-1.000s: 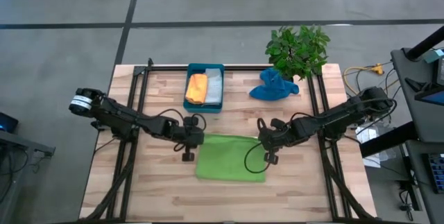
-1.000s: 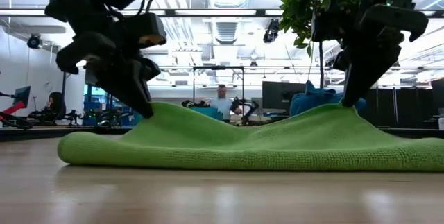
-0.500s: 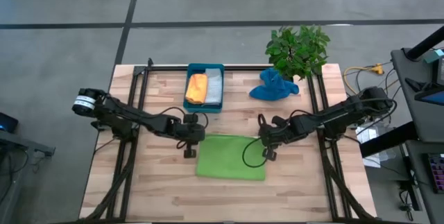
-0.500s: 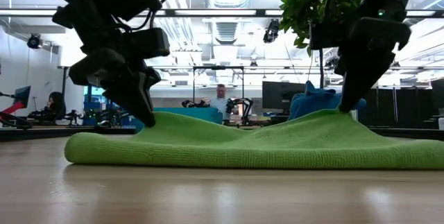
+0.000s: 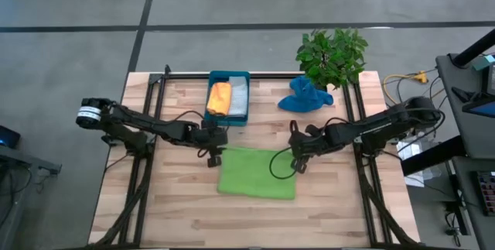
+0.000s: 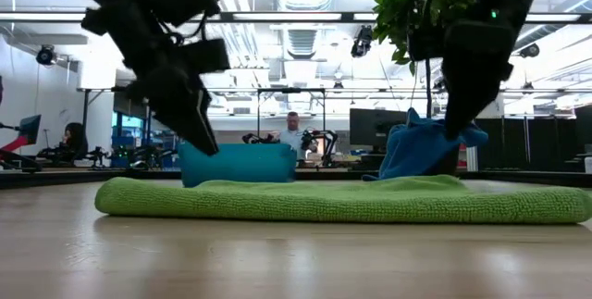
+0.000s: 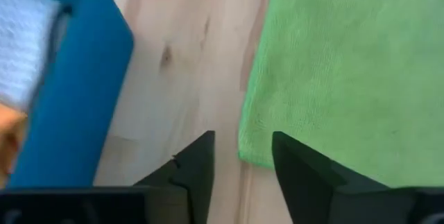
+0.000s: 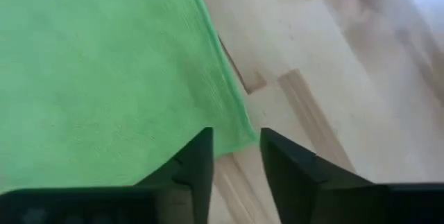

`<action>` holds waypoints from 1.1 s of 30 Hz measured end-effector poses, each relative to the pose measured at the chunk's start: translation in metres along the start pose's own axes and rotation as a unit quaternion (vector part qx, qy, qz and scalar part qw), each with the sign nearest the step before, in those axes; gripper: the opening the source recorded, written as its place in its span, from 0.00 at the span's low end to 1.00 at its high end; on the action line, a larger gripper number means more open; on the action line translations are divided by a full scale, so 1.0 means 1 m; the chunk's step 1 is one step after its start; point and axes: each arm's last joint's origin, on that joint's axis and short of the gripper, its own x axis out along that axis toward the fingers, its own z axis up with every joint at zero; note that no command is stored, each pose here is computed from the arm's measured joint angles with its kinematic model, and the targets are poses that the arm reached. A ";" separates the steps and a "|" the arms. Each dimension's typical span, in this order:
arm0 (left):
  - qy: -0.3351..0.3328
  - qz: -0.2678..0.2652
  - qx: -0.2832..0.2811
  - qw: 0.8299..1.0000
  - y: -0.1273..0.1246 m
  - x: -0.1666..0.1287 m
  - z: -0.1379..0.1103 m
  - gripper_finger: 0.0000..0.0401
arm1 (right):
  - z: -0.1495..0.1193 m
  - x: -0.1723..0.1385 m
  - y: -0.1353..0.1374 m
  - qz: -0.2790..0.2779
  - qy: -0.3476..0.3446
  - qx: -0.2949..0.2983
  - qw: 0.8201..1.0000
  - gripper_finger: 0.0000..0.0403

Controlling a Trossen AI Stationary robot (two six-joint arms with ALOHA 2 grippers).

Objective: Fold microfiber towels
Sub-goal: Fold the green microfiber cloth

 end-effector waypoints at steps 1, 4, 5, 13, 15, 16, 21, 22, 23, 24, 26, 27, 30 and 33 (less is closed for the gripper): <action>-0.009 -0.001 -0.009 1.000 0.000 -0.004 0.003 0.35 | 0.001 -0.004 0.000 0.006 -0.008 0.002 1.000 0.31; -0.032 -0.021 -0.018 0.999 0.001 -0.017 0.009 0.38 | 0.005 -0.016 0.004 0.034 -0.041 0.001 0.999 0.37; -0.038 -0.037 -0.019 0.998 0.000 -0.020 0.011 0.38 | 0.004 -0.021 0.006 0.046 -0.053 -0.001 0.998 0.38; -0.057 -0.218 -0.024 0.974 -0.015 -0.041 0.017 0.39 | -0.005 -0.046 0.040 0.152 -0.129 -0.043 0.979 0.41; -0.053 -0.246 -0.004 0.968 -0.027 -0.044 0.014 0.39 | -0.011 -0.048 0.054 0.177 -0.139 -0.068 0.972 0.41; -0.053 -0.254 0.010 0.966 -0.034 -0.046 0.013 0.39 | -0.015 -0.046 0.062 0.185 -0.141 -0.084 0.969 0.41; -0.056 -0.215 0.078 0.972 -0.067 -0.047 0.002 0.39 | -0.038 -0.025 0.096 0.200 -0.130 -0.130 0.962 0.41; -0.064 -0.190 0.083 0.976 -0.071 -0.048 0.002 0.39 | -0.042 -0.021 0.101 0.201 -0.125 -0.126 0.963 0.41; -0.073 -0.165 0.086 0.980 -0.074 -0.048 0.002 0.39 | -0.046 -0.015 0.104 0.195 -0.117 -0.114 0.967 0.41; -0.081 -0.137 0.088 0.983 -0.075 -0.048 0.002 0.39 | -0.048 -0.010 0.105 0.183 -0.113 -0.090 0.972 0.41; -0.098 -0.110 0.082 0.986 -0.076 -0.044 0.005 0.39 | -0.050 0.002 0.107 0.157 -0.113 -0.034 0.981 0.41; -0.100 -0.110 0.077 0.986 -0.075 -0.040 0.006 0.38 | -0.050 0.007 0.107 0.147 -0.112 -0.010 0.983 0.41; -0.076 -0.129 0.067 0.986 -0.069 -0.022 0.009 0.33 | -0.047 0.021 0.107 0.130 -0.106 0.044 0.985 0.40; -0.043 -0.123 0.061 0.990 -0.065 -0.003 0.009 0.22 | -0.045 0.035 0.106 0.116 -0.092 0.066 0.987 0.38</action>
